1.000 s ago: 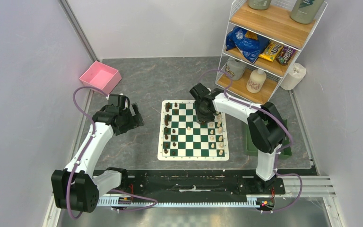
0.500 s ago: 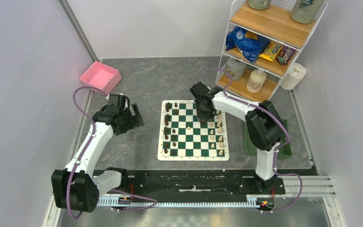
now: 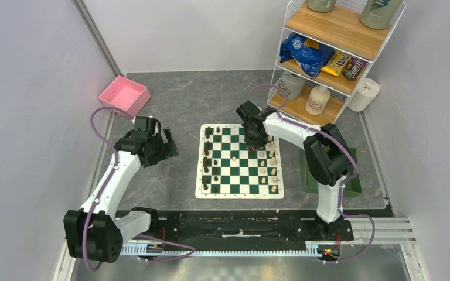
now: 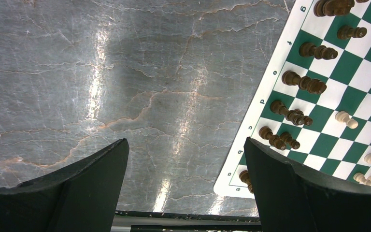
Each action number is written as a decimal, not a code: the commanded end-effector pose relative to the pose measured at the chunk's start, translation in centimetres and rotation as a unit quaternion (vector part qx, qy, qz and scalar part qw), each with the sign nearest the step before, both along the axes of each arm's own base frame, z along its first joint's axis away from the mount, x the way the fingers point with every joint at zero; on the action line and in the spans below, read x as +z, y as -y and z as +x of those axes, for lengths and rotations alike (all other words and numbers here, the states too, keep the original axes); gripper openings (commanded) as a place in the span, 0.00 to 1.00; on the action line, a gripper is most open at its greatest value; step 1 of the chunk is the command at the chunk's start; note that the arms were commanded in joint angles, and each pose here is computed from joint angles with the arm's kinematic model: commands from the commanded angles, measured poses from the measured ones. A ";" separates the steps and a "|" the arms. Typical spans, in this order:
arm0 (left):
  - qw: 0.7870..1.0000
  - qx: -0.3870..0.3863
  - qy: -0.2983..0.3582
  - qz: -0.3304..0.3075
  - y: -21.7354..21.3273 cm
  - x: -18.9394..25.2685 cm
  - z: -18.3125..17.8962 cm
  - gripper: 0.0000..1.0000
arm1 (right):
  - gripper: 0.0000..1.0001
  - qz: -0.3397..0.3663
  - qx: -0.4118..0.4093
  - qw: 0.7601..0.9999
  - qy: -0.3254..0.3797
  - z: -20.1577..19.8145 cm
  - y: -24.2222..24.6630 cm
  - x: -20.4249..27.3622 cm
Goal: Set up the chess pieces on the board
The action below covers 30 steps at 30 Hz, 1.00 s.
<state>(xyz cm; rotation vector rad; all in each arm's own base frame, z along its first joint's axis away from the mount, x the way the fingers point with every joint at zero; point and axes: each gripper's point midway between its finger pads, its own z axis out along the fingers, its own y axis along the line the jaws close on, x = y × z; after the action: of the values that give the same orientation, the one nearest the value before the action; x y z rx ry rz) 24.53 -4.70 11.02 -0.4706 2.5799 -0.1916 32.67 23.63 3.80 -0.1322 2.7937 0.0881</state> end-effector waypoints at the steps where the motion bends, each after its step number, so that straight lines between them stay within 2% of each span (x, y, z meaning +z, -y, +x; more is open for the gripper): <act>1: 1.000 -0.008 0.017 -0.001 0.1 1.2 0.9 0.96 | 0.30 0.007 0.003 1.000 0.017 1.1 -0.4 0.6; 16: 1.000 -0.009 0.018 -0.003 0.2 1.3 0.9 0.96 | 0.18 0.020 0.003 1.000 0.022 1.1 -0.7 1.5; 30: 1.000 -0.009 0.020 -0.003 0.2 1.4 0.9 0.96 | 0.17 0.080 0.043 0.994 0.052 1.8 -4.8 5.7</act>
<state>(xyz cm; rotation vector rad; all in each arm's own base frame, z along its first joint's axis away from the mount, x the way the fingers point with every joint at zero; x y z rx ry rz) 24.53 -4.71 10.96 -0.4714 2.5825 -0.1913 33.38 25.73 5.67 -0.1582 2.7663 0.2038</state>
